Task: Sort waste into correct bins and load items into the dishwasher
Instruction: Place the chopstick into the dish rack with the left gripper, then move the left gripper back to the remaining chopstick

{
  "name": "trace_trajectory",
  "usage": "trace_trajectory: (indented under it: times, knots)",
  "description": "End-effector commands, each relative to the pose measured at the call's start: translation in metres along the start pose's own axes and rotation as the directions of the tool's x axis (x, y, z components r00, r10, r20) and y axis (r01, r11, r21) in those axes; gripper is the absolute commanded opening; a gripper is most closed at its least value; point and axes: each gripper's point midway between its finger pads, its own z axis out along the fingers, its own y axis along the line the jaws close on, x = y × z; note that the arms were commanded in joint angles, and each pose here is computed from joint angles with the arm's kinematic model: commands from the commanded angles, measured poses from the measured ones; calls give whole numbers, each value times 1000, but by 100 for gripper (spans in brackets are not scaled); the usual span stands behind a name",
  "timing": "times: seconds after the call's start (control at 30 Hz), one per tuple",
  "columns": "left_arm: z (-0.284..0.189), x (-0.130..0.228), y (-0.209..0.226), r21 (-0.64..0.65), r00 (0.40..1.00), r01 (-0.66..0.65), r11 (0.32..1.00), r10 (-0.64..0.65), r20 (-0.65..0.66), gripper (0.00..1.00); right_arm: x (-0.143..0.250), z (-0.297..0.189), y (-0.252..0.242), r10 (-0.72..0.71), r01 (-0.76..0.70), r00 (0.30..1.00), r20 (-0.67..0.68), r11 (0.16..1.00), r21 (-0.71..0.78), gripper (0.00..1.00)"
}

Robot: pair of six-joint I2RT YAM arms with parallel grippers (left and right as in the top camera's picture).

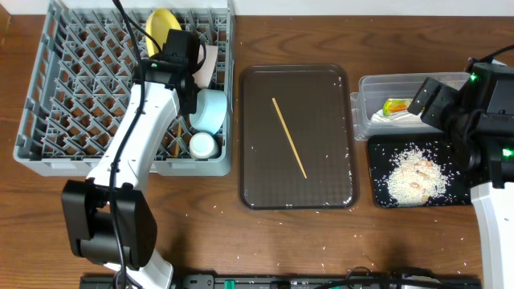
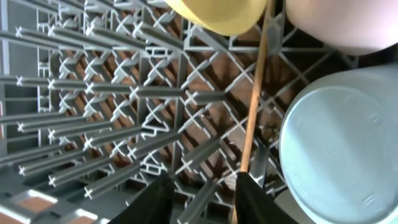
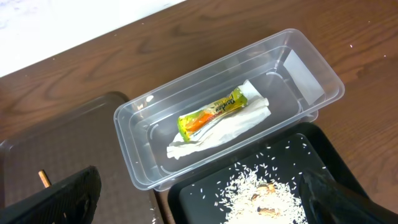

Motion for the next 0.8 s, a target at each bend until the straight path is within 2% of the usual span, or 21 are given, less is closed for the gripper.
trace_trajectory:
  times: [0.0,0.2,0.23,0.3,0.37,0.4,0.5,0.6,0.77]
  knots:
    - [-2,-10,3,-16,999,10,1000,-9,36,41,-6,-4,-1,15,-15,1000,19,1000,6,99]
    - [-30,-22,-6,38,994,30,999,-34,101,41,-6,-4,-1,15,-15,1000,19,1000,6,99]
    - [-43,-23,-19,92,991,32,995,-44,124,42,-6,-4,-1,15,-15,1000,19,1000,6,99]
    - [-77,-20,-77,351,988,-8,936,-46,146,45,-6,-4,-1,15,-15,1000,19,1000,6,99]
    - [-109,-14,-132,561,986,-96,822,3,166,45,-6,-4,-1,15,-15,1000,19,1000,6,99]
    - [-122,-10,-157,619,982,-143,773,32,187,45,-6,-4,-1,15,-15,1000,19,1000,6,99]
    - [-136,-7,-198,640,979,-149,754,20,204,45,-6,-4,-1,15,-15,1000,19,1000,6,99]
    - [-148,-6,-221,666,978,-148,731,8,210,45,-6,-4,-1,15,-15,1000,19,1000,6,99]
    - [-165,-15,-219,671,982,-123,731,-10,190,45,-6,-4,-1,15,-15,1000,19,1000,6,99]
